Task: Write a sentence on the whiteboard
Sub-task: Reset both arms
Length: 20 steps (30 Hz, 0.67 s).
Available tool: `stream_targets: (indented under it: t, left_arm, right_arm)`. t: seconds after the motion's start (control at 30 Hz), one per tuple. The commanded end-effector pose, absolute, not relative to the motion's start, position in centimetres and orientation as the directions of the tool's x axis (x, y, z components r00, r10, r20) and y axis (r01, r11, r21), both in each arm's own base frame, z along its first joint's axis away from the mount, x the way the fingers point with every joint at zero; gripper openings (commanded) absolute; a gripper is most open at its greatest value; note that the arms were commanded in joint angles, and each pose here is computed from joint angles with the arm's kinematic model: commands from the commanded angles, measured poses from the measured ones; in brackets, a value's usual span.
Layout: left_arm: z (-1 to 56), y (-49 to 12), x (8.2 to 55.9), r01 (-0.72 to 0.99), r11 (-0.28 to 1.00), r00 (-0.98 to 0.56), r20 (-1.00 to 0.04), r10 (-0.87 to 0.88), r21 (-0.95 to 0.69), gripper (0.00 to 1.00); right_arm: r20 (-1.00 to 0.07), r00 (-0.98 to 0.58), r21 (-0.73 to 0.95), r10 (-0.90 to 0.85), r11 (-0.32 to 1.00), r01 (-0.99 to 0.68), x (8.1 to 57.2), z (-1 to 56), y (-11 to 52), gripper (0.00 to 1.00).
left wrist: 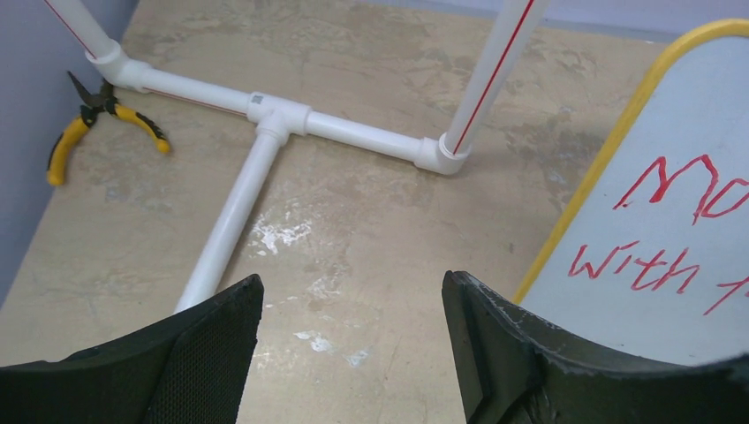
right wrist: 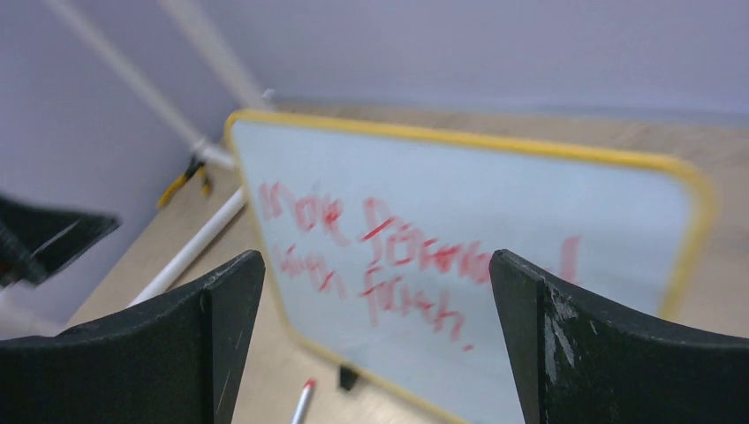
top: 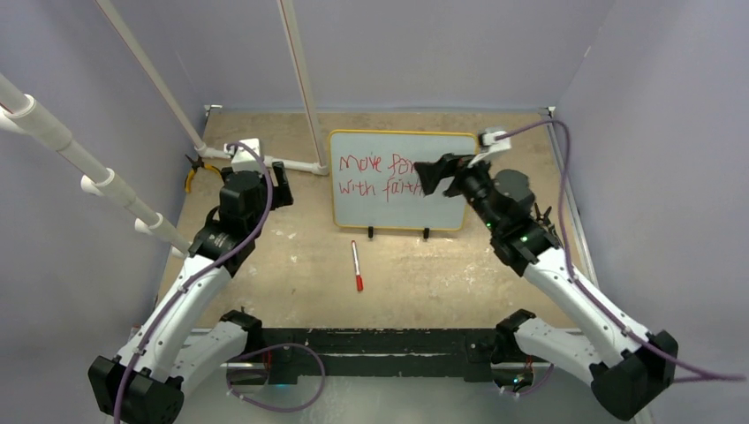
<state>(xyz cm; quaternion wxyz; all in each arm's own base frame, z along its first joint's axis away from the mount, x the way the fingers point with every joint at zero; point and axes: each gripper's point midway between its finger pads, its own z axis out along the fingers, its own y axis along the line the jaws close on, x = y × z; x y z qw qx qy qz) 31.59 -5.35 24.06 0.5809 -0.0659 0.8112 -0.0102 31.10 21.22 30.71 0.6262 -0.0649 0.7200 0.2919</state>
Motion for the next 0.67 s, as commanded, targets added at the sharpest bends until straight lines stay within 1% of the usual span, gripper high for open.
stream_targets:
  t: [0.0, 0.13, 0.23, 0.47, 0.63]
  left_arm:
    - [27.1, -4.0, 31.3, -0.125, 0.989, -0.217, -0.970, -0.111, -0.085, 0.73]
    - [28.1, -3.8, 30.8, -0.117, 0.988, -0.168, -0.979, -0.119, -0.100, 0.73]
    - [28.8, -3.6, 30.3, -0.118, 0.987, -0.138, -0.982, -0.125, -0.110, 0.73]
    - [29.0, -3.3, 30.0, -0.119, 0.987, -0.113, -0.986, -0.122, -0.108, 0.74]
    - [28.9, -3.2, 30.1, -0.130, 0.985, -0.116, -0.985, -0.126, -0.110, 0.78]
  right_arm:
    - [-0.964, -0.007, 0.254, 0.267, 0.908, -0.333, 32.6, 33.7, 14.3, 0.99]
    - [-0.954, 0.106, 0.252, 0.281, 0.941, -0.227, 32.3, 34.4, 9.7, 0.99]
    - [-0.945, 0.178, 0.247, 0.275, 0.955, -0.166, 31.5, 34.6, 7.6, 0.99]
    - [-0.931, 0.244, 0.243, 0.270, 0.961, -0.135, 30.2, 34.7, 6.3, 0.99]
    - [-0.930, 0.256, 0.233, 0.264, 0.962, -0.144, 30.1, 35.0, 6.4, 0.99]
